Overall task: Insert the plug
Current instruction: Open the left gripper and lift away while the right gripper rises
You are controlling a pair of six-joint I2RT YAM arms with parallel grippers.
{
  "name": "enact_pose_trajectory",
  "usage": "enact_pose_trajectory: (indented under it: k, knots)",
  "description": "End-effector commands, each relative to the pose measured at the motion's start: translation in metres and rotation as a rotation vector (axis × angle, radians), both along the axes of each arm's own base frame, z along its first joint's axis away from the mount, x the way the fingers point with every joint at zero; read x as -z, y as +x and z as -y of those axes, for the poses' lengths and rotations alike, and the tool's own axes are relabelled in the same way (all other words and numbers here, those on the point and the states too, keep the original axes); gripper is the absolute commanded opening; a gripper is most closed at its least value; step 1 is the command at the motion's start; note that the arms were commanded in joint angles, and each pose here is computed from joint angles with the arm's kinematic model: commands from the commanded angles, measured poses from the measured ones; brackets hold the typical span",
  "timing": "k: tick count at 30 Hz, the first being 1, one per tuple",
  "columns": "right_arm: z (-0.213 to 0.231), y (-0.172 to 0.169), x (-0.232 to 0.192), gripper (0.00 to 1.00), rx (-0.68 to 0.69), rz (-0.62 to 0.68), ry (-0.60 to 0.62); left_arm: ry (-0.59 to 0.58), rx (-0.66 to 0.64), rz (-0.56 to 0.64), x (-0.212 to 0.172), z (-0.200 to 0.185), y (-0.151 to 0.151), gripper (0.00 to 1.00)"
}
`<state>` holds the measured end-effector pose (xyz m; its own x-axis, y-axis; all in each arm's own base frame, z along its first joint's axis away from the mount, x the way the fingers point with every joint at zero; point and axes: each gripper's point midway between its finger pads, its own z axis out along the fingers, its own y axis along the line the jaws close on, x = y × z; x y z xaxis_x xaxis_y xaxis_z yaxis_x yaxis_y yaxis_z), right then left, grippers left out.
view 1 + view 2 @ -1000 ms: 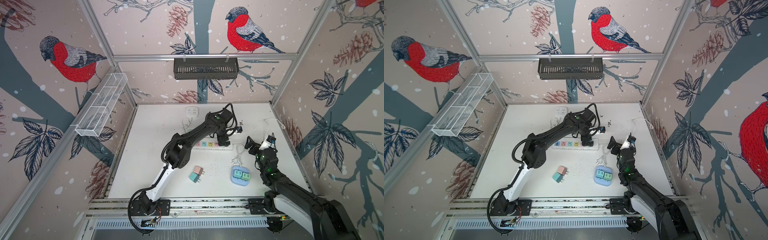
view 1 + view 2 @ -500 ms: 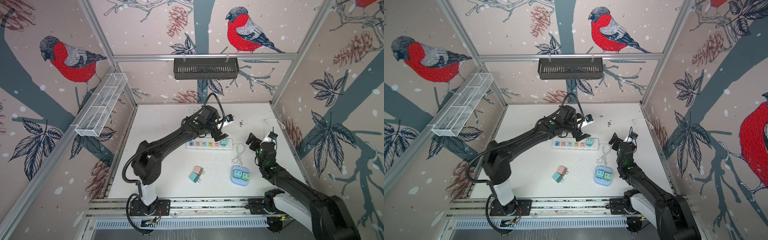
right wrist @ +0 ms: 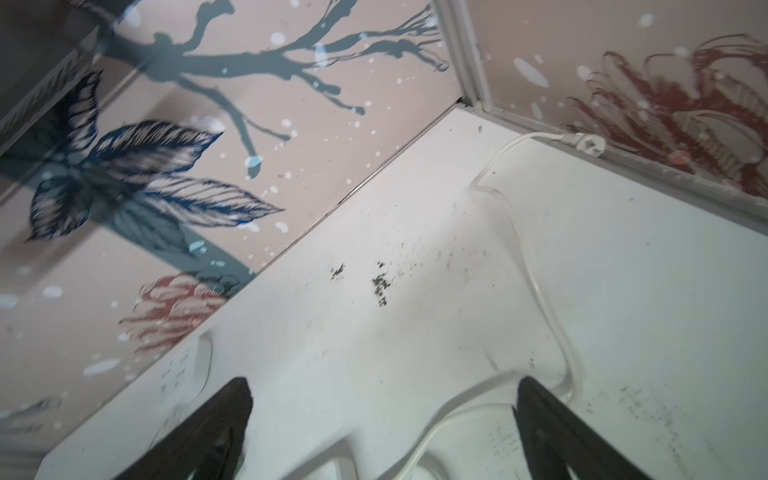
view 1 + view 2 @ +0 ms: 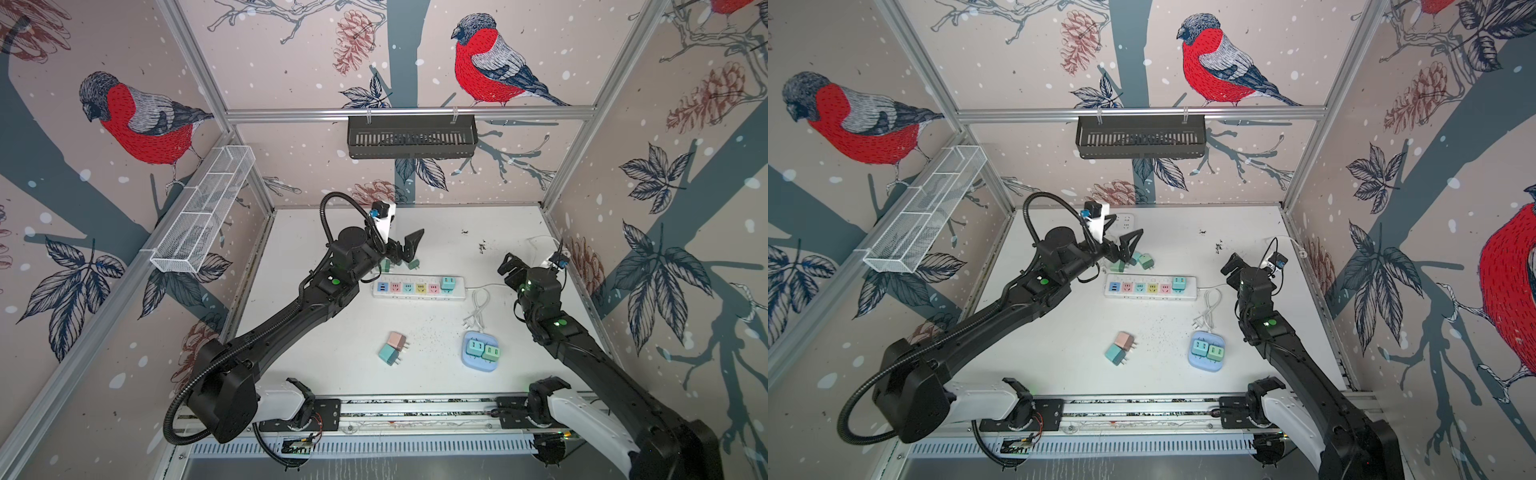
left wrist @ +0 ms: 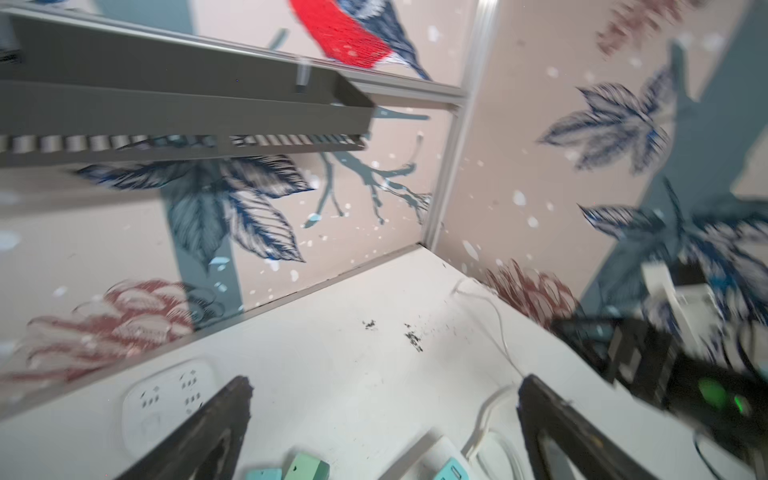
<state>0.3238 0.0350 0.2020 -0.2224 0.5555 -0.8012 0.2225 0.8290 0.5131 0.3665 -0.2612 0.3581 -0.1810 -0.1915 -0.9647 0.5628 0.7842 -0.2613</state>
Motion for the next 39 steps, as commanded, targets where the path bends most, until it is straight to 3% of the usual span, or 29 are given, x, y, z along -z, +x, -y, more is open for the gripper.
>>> enact_pose_trajectory:
  k: [1,4,8,13,17,25,30,39]
  knots:
    - [-0.030,-0.010,-0.010,0.99,-0.205,0.027,-0.015,-0.212,-0.435,-0.233,-0.003,-0.073,0.015,0.99]
    - [-0.046,-0.020,-0.025,0.99,-0.297,0.082,-0.007,-0.250,-0.556,-0.183,-0.015,-0.110,-0.002,0.99]
    - [-0.061,-0.026,-0.043,0.99,-0.338,0.130,-0.041,-0.279,-0.629,0.032,-0.023,-0.149,-0.032,0.99]
    - [-0.095,-0.015,-0.051,1.00,-0.370,0.112,-0.103,-0.268,-0.820,-0.029,-0.005,-0.196,-0.056,0.99]
    - [-0.132,0.011,-0.041,1.00,-0.418,0.004,-0.172,-0.224,-0.712,0.052,-0.015,-0.187,-0.060,0.99]
    - [-0.200,0.068,0.015,0.93,-0.545,-0.308,-0.327,-0.240,-0.449,-0.137,0.013,-0.163,0.001,0.99]
    - [-0.234,0.085,0.057,0.89,-0.628,-0.423,-0.381,-0.181,-0.487,-0.205,0.031,-0.165,0.020,0.99]
    - [-0.275,0.115,0.112,0.85,-0.748,-0.565,-0.446,-0.215,-0.447,-0.207,0.032,-0.160,0.017,0.99]
